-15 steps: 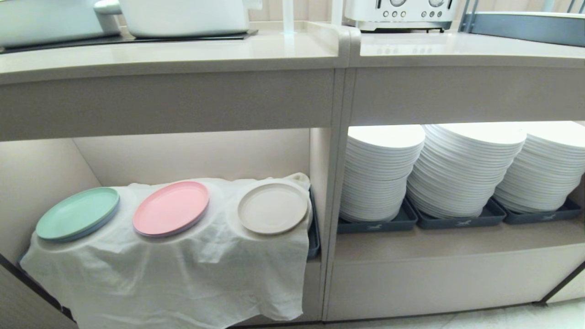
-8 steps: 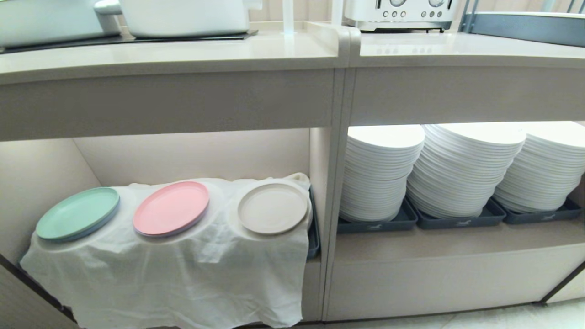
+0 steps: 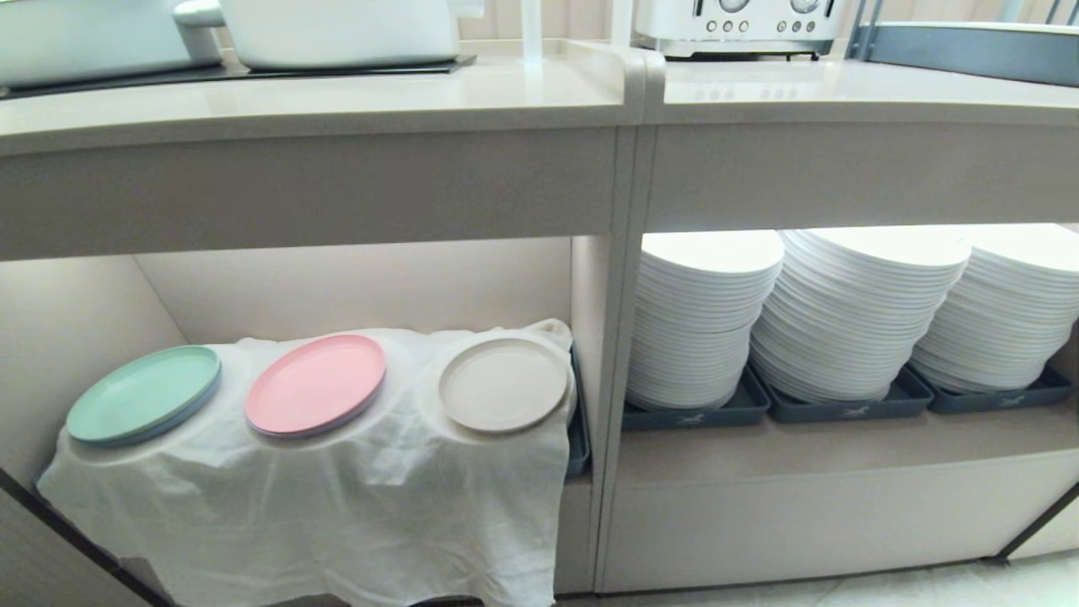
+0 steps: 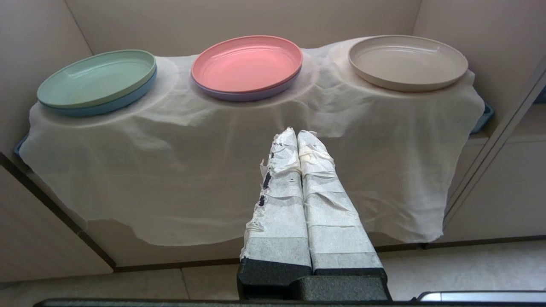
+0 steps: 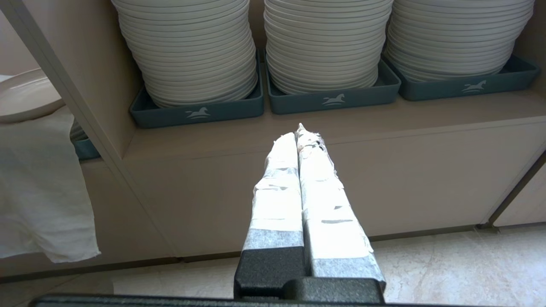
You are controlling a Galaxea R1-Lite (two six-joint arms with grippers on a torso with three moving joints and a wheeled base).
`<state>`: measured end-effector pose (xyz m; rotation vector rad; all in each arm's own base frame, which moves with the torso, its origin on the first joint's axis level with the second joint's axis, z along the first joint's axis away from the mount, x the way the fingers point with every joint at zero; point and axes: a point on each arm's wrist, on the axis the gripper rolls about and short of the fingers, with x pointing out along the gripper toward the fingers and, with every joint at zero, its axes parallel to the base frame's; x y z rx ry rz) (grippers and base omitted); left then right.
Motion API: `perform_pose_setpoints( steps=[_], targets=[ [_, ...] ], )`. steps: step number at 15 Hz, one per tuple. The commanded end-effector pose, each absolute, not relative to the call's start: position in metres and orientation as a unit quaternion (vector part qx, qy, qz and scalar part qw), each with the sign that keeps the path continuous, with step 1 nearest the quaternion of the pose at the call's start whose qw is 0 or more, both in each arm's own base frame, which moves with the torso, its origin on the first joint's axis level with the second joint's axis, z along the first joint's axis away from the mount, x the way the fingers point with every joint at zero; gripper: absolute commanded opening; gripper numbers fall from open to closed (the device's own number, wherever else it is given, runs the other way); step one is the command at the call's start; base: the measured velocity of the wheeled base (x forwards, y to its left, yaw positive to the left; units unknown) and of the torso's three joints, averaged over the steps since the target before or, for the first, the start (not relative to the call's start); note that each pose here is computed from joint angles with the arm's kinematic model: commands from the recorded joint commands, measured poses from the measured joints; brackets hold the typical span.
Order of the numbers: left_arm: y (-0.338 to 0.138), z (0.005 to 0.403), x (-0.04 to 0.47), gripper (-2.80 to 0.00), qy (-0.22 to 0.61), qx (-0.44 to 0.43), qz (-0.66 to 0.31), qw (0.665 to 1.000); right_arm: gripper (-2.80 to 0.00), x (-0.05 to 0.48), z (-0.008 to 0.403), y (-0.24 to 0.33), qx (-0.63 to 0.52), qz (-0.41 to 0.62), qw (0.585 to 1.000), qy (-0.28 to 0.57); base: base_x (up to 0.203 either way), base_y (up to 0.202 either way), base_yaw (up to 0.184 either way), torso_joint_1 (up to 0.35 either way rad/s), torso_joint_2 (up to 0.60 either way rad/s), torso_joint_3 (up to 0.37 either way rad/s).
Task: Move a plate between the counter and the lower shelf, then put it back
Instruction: Pick up the plate in the cupboard
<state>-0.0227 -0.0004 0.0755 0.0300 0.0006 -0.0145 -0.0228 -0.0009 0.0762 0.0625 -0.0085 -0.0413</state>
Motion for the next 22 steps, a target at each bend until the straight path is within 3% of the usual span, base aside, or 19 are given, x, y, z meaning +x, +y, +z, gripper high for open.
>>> perform_pose_setpoints(
  steps=[1,15,22],
  targets=[
    [-0.0004,0.0755,-0.0227,-2.80,0.001,0.016,-0.007,1.000,-2.80,-0.0228,0.0763,-0.0009,0.032,-0.021,0.999,-0.004,0.000,0.000,0.000,0.000,0.00,0.000],
    [-0.0005,0.0756,-0.0230,-2.80,0.002,0.013,-0.009,1.000,-2.80,-0.0228,0.0763,-0.0009,0.032,-0.021,0.999,-0.004,0.000,0.000,0.000,0.000,0.00,0.000],
    [-0.0011,0.0807,-0.0243,-2.80,-0.010,0.052,-0.022,0.998,-2.80,-0.0228,0.0763,-0.0009,0.032,-0.021,0.999,-0.004,0.000,0.000,0.000,0.000,0.00,0.000]
  ],
)
